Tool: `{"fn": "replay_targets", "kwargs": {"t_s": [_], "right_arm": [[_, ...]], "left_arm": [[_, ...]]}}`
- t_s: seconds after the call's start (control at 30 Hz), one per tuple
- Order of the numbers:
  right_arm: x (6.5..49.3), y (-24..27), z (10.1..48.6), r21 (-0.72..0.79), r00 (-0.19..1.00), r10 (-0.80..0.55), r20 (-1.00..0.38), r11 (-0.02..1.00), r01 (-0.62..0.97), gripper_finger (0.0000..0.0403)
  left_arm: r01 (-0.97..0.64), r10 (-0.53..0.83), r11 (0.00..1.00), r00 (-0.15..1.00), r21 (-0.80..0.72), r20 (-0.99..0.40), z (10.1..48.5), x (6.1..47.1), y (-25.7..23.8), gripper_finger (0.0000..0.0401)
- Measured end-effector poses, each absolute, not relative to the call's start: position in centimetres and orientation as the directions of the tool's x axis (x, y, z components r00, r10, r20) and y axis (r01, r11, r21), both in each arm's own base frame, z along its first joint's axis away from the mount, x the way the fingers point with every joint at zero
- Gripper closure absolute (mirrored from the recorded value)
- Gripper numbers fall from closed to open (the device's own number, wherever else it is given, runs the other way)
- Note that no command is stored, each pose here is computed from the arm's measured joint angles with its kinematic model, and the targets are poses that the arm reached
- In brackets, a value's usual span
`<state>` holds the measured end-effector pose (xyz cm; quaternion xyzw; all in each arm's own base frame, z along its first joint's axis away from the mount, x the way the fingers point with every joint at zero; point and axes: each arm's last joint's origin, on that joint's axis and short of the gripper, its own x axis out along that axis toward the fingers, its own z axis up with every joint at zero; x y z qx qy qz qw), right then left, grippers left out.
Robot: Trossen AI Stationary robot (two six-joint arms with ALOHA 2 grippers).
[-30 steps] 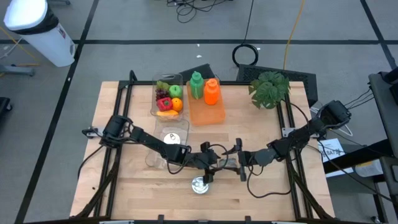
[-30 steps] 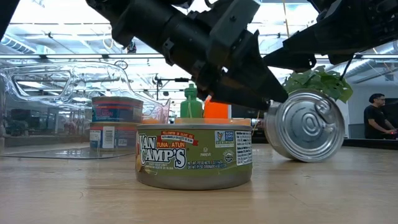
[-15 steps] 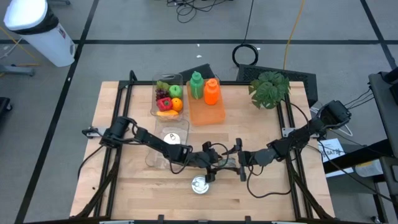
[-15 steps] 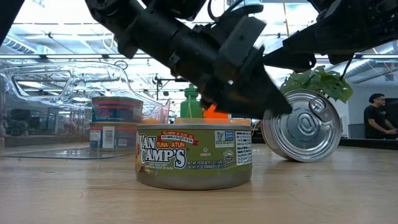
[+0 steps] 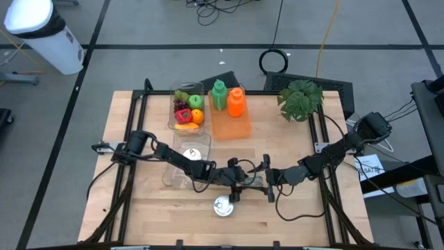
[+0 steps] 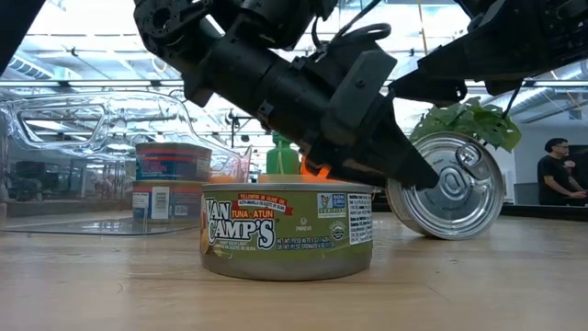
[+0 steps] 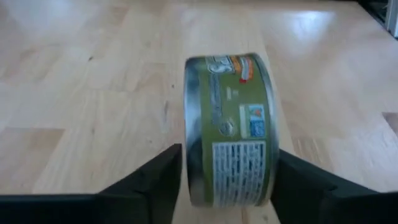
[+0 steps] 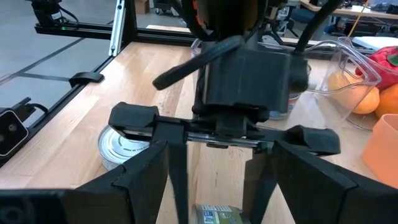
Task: Pick & Place Food Item
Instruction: Put the top green tuna can into the bottom transparent bin
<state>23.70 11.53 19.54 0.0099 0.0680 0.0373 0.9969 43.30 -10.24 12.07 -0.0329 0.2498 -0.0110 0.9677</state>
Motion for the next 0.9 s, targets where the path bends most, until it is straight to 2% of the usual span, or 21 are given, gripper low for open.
{"fn": "replay_targets", "kwargs": {"t_s": [0.13,0.17,0.37,0.43,0.57,0.9], "right_arm": [[23.7,11.5,19.5,0.025,0.988,0.076,-0.135,0.997,-0.073,0.0138],[23.7,11.5,19.5,0.025,0.988,0.076,-0.135,0.997,-0.073,0.0138],[23.7,11.5,19.5,0.025,0.988,0.076,-0.135,0.997,-0.073,0.0138],[23.7,11.5,19.5,0.025,0.988,0.076,-0.135,0.997,-0.073,0.0138],[23.7,11.5,19.5,0.025,0.988,0.076,-0.135,0.997,-0.073,0.0138],[23.7,11.5,19.5,0.025,0.988,0.076,-0.135,0.997,-0.073,0.0138]], "left_arm": [[0.001,-0.035,0.998,0.869,-0.067,-0.493,11.8,43.3,-10.1,0.0240],[0.002,-0.034,0.998,0.868,-0.066,-0.495,11.8,43.3,-10.1,0.0244],[0.046,-0.036,0.999,0.856,0.006,-0.516,12.6,42.9,-10.3,0.0244],[0.048,-0.019,0.998,0.826,0.037,-0.563,13.2,42.3,-10.4,0.0244],[-0.006,0.078,0.993,0.784,0.118,-0.616,15.3,40.8,-10.8,0.0244],[-0.172,0.299,0.948,0.769,0.268,-0.565,23.0,35.4,-13.0,0.0244]]}}
